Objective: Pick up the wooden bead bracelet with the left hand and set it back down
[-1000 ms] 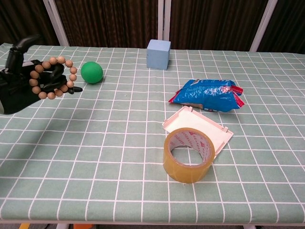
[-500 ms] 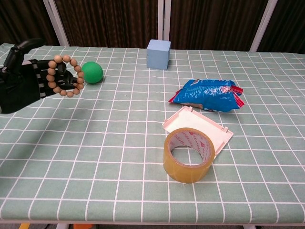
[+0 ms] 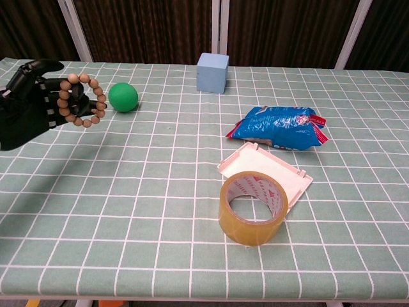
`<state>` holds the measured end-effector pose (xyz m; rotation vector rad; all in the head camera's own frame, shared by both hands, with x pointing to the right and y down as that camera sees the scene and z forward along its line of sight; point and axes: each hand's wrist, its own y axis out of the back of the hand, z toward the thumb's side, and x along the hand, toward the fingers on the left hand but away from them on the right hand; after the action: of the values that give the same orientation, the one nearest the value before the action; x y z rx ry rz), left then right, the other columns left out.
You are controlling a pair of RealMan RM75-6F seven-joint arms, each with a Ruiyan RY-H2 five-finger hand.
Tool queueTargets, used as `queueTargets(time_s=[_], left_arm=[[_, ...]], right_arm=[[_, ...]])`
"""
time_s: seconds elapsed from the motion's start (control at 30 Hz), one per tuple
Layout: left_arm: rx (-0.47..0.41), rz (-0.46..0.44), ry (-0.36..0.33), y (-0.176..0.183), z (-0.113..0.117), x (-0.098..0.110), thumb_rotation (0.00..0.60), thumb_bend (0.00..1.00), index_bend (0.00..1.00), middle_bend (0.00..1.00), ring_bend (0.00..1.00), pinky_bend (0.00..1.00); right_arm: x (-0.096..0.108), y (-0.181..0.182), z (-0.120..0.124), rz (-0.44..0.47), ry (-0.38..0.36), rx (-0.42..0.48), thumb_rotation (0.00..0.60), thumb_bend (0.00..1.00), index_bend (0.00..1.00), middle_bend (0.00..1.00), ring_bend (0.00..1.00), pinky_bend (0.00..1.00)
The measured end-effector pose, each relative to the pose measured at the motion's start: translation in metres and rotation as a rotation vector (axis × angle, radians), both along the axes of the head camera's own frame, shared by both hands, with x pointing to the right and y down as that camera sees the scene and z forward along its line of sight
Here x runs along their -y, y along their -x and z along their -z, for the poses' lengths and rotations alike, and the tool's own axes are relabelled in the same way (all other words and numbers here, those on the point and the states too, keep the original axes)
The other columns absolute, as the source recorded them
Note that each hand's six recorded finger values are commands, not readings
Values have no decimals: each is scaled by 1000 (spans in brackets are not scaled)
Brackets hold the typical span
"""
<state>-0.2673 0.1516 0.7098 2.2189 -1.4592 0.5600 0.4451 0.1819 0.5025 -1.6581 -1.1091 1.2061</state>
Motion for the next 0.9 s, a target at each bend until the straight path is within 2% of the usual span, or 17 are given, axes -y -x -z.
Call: queueTargets(time_s=[0.1,0.17,0.3,0.53,0.9], left_arm=[[-1,3,2,0,0,0,241,509,646,678,246,77],[-2,4,6,0,0,-1,250,511,646,678,246,77],[-3,2,11,0,-1,-1,306,518,646,679,246,77],[-10,6,13,0,0,0,312,534,645,678,246,77],[-24,7,11,-2,3,0,315,733,640,667,246,78]], right_arm=[[0,0,0,0,-1,0,600,67,0,13,0,0],[0,0,0,-1,-1,1,600,66,0,13,0,0],[0,-1,1,-3,-3,1,600,66,0,13,0,0],[0,-1,1,-2,-4,1,600,67,0,13,0,0],[-2,-1,2,-2,-5,6,600,66,0,14,0,0]])
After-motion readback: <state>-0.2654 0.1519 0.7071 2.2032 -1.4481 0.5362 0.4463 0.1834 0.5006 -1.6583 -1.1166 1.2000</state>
